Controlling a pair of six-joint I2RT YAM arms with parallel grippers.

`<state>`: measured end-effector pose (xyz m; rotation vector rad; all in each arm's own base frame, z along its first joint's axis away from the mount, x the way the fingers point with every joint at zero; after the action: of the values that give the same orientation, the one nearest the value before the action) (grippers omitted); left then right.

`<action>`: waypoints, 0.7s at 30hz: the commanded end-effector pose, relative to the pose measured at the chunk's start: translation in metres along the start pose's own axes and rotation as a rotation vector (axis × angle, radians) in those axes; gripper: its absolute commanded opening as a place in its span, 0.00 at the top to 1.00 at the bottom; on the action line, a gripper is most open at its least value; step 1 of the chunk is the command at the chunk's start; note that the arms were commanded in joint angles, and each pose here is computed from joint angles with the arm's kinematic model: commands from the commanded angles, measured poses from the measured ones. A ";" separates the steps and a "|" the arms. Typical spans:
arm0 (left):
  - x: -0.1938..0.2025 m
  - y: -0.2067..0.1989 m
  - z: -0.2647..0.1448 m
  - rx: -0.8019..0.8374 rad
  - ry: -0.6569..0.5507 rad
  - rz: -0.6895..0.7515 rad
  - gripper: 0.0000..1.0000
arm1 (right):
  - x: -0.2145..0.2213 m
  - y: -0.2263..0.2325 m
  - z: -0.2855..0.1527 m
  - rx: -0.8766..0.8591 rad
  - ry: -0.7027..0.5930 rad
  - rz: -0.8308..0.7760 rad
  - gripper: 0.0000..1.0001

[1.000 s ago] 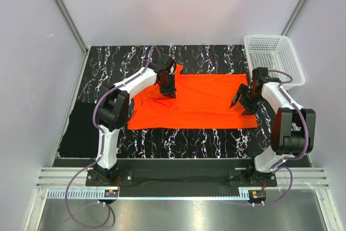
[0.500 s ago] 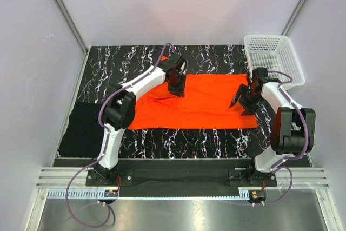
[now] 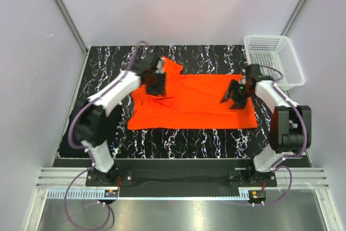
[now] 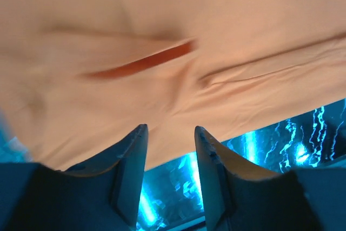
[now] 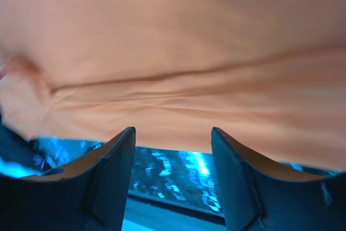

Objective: Fold and stack the t-shirts
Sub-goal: Fold the tshirt

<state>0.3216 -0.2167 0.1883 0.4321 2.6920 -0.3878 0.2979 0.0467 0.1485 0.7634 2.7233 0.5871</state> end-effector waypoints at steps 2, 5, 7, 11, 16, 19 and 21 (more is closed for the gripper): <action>0.014 0.045 -0.051 0.058 -0.155 -0.160 0.55 | 0.007 0.077 0.022 -0.262 0.073 -0.253 0.33; 0.040 0.059 -0.043 0.130 -0.118 -0.255 0.50 | 0.023 0.121 0.042 -0.347 0.141 -0.400 0.30; 0.056 0.064 -0.032 0.169 -0.078 -0.300 0.50 | 0.027 0.145 0.057 -0.383 0.164 -0.462 0.29; 0.074 0.083 -0.021 0.224 -0.071 -0.434 0.51 | 0.032 0.177 0.079 -0.456 0.208 -0.546 0.30; 0.082 0.097 -0.018 0.217 -0.066 -0.473 0.54 | 0.046 0.200 0.107 -0.467 0.234 -0.642 0.38; 0.087 0.104 -0.015 0.221 -0.050 -0.511 0.54 | 0.050 0.204 0.115 -0.465 0.248 -0.646 0.45; 0.091 0.108 -0.012 0.216 -0.035 -0.530 0.55 | 0.057 0.208 0.117 -0.477 0.264 -0.667 0.45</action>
<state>0.2719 -0.0915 0.1388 -0.2382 2.7445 -0.7503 0.3791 0.2616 0.1197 -0.2435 2.7062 1.0911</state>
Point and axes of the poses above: each gripper's point midway between its finger pads, its own z axis out along the fingers, its own y axis along the line the jaws close on, x = y × z, the point moved 8 cm from there along -z, back along the fingers, and after that the axes turned 7 degrees about z, right-handed, at the moved point
